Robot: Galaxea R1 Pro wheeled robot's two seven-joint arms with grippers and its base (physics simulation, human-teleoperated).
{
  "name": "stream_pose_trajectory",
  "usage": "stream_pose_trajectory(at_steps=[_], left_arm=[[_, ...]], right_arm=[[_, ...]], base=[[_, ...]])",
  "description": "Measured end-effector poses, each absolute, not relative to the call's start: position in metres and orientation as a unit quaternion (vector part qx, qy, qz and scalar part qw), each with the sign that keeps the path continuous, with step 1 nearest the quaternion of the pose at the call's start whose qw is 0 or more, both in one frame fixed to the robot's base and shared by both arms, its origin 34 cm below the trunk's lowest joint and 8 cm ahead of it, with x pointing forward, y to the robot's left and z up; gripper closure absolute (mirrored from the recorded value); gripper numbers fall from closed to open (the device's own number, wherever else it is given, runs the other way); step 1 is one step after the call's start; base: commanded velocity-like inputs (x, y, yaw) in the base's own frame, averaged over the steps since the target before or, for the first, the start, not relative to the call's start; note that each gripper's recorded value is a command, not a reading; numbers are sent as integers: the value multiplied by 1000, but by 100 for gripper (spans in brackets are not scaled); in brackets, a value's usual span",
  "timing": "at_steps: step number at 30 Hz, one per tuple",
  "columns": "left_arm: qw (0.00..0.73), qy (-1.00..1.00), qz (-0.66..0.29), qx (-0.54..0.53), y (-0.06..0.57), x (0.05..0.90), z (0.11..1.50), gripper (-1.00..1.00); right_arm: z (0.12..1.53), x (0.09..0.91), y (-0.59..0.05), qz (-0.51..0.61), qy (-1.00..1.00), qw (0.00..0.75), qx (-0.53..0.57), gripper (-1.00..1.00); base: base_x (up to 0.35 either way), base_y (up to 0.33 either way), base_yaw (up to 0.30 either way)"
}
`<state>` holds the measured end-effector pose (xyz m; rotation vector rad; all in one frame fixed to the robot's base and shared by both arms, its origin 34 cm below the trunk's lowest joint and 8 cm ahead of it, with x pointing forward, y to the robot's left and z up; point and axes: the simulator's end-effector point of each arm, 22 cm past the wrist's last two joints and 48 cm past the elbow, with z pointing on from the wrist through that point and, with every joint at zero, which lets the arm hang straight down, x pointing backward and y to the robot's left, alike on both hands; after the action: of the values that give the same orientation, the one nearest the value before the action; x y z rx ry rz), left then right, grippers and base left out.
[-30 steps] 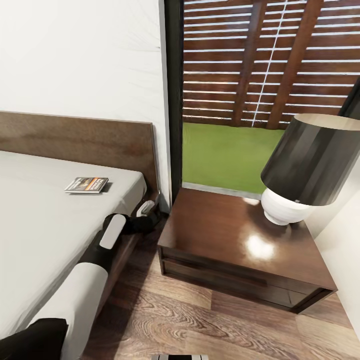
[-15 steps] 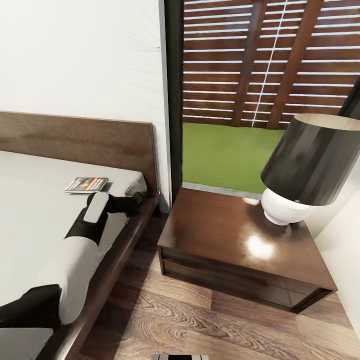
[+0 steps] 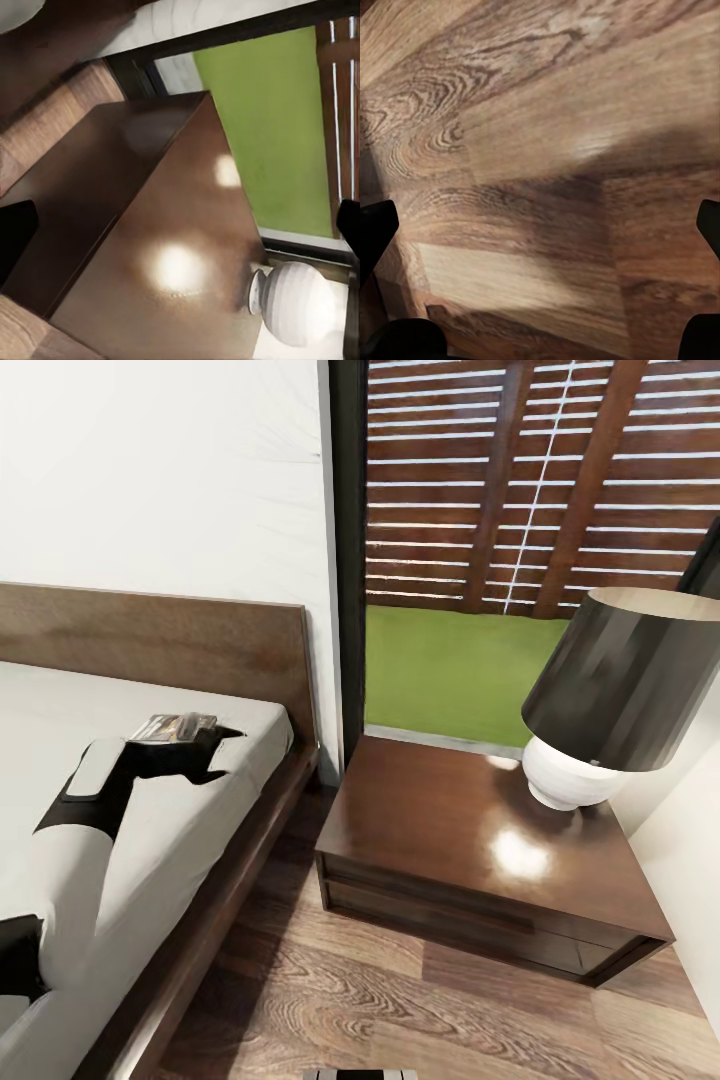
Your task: In the bedroom, move the book from the bed onto either nightstand, and place the two sandals side by side next to the bed.
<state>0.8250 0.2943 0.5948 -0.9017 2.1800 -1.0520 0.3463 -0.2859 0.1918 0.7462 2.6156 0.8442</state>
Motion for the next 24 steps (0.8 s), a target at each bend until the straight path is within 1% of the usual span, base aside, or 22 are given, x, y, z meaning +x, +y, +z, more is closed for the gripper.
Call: stream_pose_trajectory(at_steps=[19, 24], left_arm=[[335, 768, -374, -397, 456, 803, 641, -100], [349, 758, -370, -410, 485, 796, 651, -100]], right_arm=[[192, 347, -285, 294, 908, 147, 260, -100], [192, 346, -285, 294, 908, 147, 260, -100]], base=[[0, 0, 0], [0, 0, 0]])
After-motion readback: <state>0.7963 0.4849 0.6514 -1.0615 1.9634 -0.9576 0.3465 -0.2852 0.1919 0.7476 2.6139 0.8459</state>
